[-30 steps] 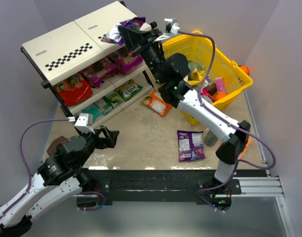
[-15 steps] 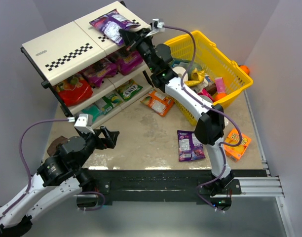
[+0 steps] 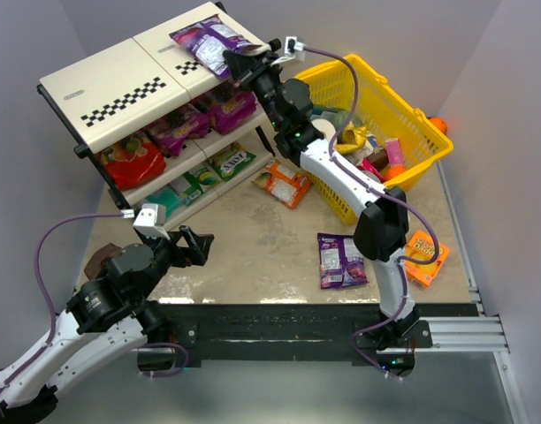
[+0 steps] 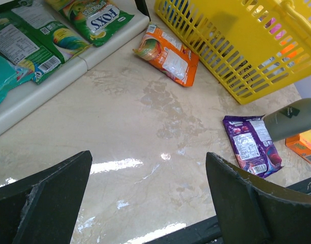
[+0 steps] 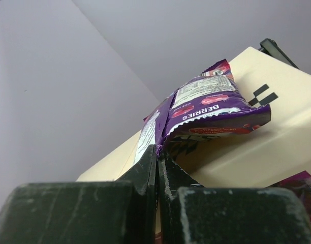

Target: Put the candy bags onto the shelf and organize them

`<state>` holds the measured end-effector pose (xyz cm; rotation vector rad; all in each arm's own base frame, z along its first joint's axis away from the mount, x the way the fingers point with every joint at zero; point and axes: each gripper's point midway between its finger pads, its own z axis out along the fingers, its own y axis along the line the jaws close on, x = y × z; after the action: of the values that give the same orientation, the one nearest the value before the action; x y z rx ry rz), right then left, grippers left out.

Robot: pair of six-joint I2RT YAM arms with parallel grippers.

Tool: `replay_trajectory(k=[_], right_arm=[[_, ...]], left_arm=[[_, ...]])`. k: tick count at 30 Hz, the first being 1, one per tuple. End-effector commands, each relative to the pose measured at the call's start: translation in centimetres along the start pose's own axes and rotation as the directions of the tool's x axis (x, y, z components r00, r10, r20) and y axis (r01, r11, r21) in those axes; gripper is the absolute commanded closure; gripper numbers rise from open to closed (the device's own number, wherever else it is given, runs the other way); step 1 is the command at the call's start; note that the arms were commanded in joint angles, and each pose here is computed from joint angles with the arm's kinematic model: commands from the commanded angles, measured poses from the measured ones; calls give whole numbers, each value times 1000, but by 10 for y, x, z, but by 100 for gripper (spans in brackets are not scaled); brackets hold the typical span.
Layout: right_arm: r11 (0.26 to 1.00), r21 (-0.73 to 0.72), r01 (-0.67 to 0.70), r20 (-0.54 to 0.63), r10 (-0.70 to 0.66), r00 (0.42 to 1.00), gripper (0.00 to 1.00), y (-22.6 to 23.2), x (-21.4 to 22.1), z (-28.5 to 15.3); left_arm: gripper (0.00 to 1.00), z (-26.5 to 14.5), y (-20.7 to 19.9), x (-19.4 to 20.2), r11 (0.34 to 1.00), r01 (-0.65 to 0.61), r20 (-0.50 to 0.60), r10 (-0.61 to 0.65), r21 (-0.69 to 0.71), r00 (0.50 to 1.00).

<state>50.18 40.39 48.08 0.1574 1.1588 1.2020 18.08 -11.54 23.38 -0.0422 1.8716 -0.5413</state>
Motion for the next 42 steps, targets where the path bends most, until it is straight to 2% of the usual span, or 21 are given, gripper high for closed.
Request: replay_trajectory(k=[1, 2, 5, 7, 11, 15, 18, 19, 23, 24, 25, 34, 41, 42], right_arm=[[998, -49, -29, 74, 32, 997, 89, 26, -41, 8], [997, -64, -31, 68, 36, 997, 76, 29, -40, 8], [993, -110, -49, 62, 56, 997, 47, 36, -39, 0], [992, -110, -55, 64, 62, 996, 45, 40, -44, -7], [995, -88, -56, 39, 60, 997, 45, 39, -44, -16], [995, -78, -70, 15, 71, 997, 52, 36, -39, -25], [993, -72, -92, 4, 92, 996, 64, 33, -35, -28], [992, -74, -98, -1, 99, 995, 72, 33, -33, -28], [993, -66, -100, -20, 99, 995, 88, 28, -25, -22], [993, -65, -103, -21, 102, 995, 97, 27, -24, -21], [992, -70, -105, -25, 104, 994, 100, 29, -24, -19], [988, -44, -148, -41, 146, 988, 100, 23, -13, 1], [986, -50, -159, -39, 157, 987, 100, 29, -20, -10], [986, -57, -157, -36, 155, 987, 85, 31, -23, -13]], left_arm=[[0, 2, -3, -5, 1000, 23, 24, -23, 7, 999], [0, 2, -3, -5, 1000, 24, 24, -25, 7, 999], [0, 1, -3, -6, 1000, 27, 30, -27, 8, 999], [0, 1, -3, -6, 1000, 29, 30, -29, 8, 999], [1, 0, -3, -7, 999, 31, 35, -32, 11, 999], [1, 1, -3, -7, 1000, 29, 31, -30, 8, 999], [0, 0, -2, -7, 1000, 31, 33, -31, 6, 999], [0, 0, -2, -8, 999, 35, 37, -35, 7, 999], [0, -1, -2, -8, 999, 38, 39, -38, 6, 998], [0, -1, -2, -8, 999, 39, 41, -39, 7, 998], [1, -1, -1, -8, 999, 39, 42, -39, 5, 998], [0, -1, 0, -8, 999, 38, 42, -38, -1, 998], [0, -2, 0, -9, 999, 42, 48, -42, 1, 998], [0, -2, 0, -9, 999, 43, 47, -43, -1, 998]])
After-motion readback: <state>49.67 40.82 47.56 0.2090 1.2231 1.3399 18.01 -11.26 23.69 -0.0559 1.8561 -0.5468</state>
